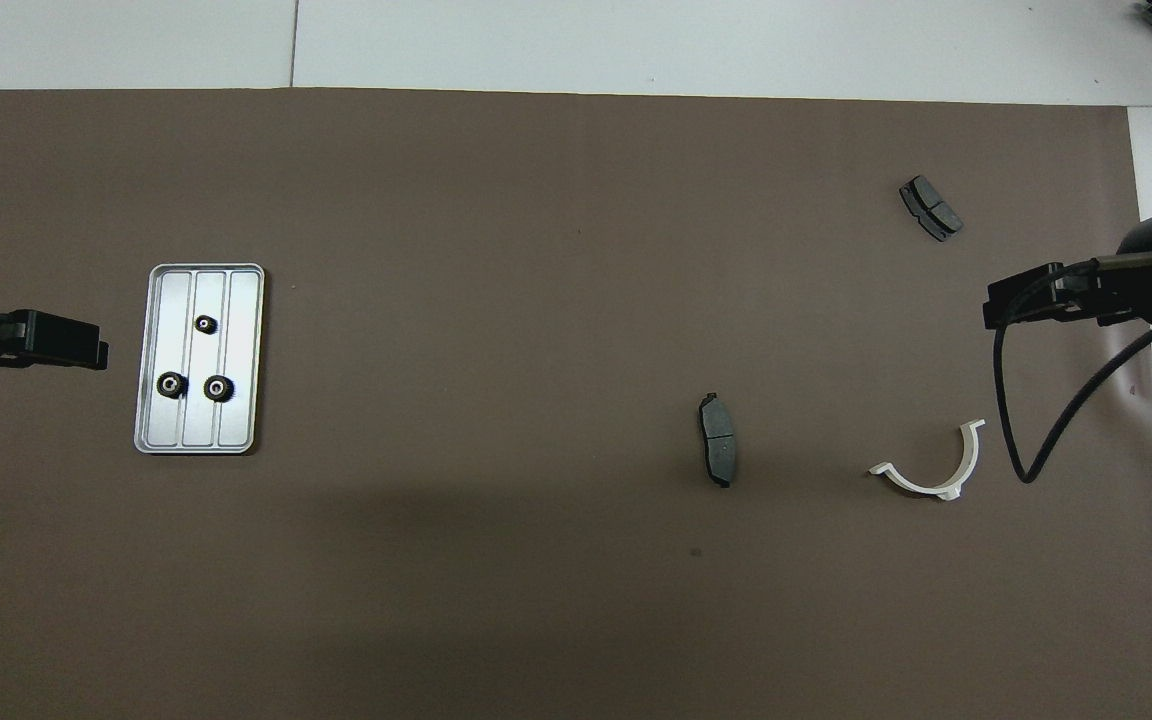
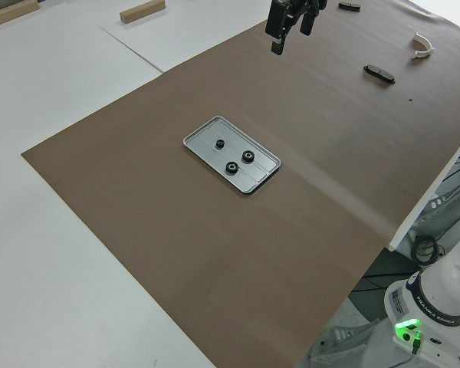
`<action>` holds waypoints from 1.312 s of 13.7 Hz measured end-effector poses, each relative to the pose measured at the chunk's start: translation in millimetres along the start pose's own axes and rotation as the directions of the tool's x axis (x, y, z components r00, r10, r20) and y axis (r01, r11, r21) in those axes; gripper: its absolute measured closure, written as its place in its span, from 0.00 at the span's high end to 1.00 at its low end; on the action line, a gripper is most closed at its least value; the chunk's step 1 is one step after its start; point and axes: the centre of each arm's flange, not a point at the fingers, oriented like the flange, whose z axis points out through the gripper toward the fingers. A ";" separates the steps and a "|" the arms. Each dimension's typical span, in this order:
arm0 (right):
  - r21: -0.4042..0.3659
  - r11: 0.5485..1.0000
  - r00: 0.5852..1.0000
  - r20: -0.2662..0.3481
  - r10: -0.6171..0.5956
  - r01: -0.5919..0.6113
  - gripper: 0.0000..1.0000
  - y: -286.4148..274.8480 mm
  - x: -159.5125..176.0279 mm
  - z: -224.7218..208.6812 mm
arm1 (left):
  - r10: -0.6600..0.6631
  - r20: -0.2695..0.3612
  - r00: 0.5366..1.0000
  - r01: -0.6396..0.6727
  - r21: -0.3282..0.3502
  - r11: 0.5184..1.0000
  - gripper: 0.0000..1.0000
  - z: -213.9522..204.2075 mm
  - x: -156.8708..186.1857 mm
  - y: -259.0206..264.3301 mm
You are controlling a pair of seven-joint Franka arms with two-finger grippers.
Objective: Place bearing gear from tray to pile
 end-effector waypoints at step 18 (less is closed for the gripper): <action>0.000 1.000 1.000 -0.002 0.004 -0.004 1.00 2.2 0.2 -0.3 | -0.120 -0.107 0.987 0.118 -0.022 0.993 1.00 281.0 85.1 -73.5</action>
